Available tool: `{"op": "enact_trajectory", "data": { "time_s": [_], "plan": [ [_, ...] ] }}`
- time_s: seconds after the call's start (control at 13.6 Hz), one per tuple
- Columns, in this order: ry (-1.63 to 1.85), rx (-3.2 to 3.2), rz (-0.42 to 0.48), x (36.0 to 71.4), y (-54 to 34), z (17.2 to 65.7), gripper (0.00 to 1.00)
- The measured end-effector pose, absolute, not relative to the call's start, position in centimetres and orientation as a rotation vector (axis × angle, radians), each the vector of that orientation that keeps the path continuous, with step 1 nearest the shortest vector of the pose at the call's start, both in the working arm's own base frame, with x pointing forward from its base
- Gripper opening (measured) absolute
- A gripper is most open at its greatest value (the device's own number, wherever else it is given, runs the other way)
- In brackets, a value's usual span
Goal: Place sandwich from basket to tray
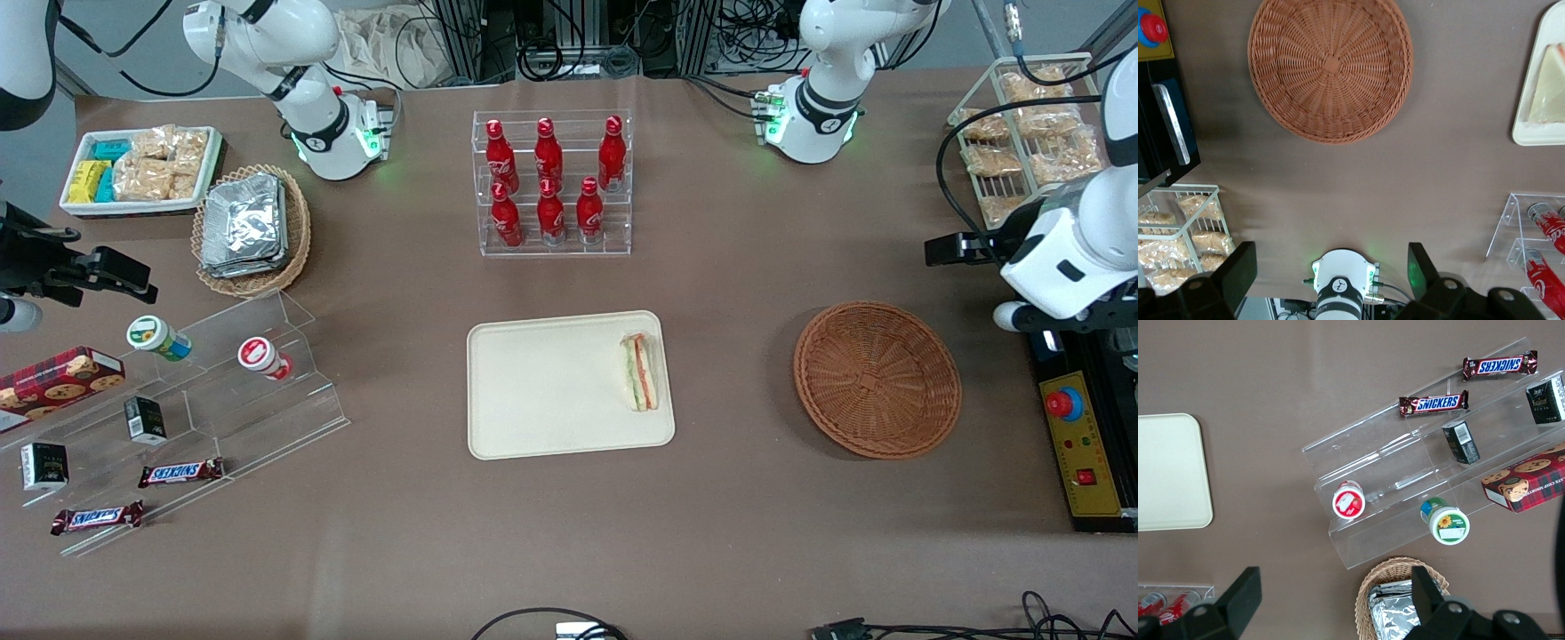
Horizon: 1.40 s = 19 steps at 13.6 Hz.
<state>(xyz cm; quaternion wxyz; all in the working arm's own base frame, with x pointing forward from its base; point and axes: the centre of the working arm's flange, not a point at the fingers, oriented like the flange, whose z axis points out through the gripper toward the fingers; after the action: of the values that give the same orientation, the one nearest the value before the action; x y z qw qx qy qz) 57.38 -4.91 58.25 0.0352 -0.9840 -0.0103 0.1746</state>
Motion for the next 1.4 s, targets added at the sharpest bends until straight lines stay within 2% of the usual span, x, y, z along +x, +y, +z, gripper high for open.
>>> {"op": "enact_trajectory", "data": {
  "time_s": [0.22, 0.66, 1.18, 1.4],
  "plan": [
    [-0.025, -2.995, 0.558, 56.1, -5.5, 57.7, 1.00],
    [-0.060, -2.964, 0.498, 55.0, -5.8, 58.4, 1.00],
    [-0.075, -3.024, 0.298, 53.5, -5.8, 58.3, 1.00],
    [-0.136, -3.089, 0.213, 53.9, -4.0, 58.7, 1.00]
  ]
}}
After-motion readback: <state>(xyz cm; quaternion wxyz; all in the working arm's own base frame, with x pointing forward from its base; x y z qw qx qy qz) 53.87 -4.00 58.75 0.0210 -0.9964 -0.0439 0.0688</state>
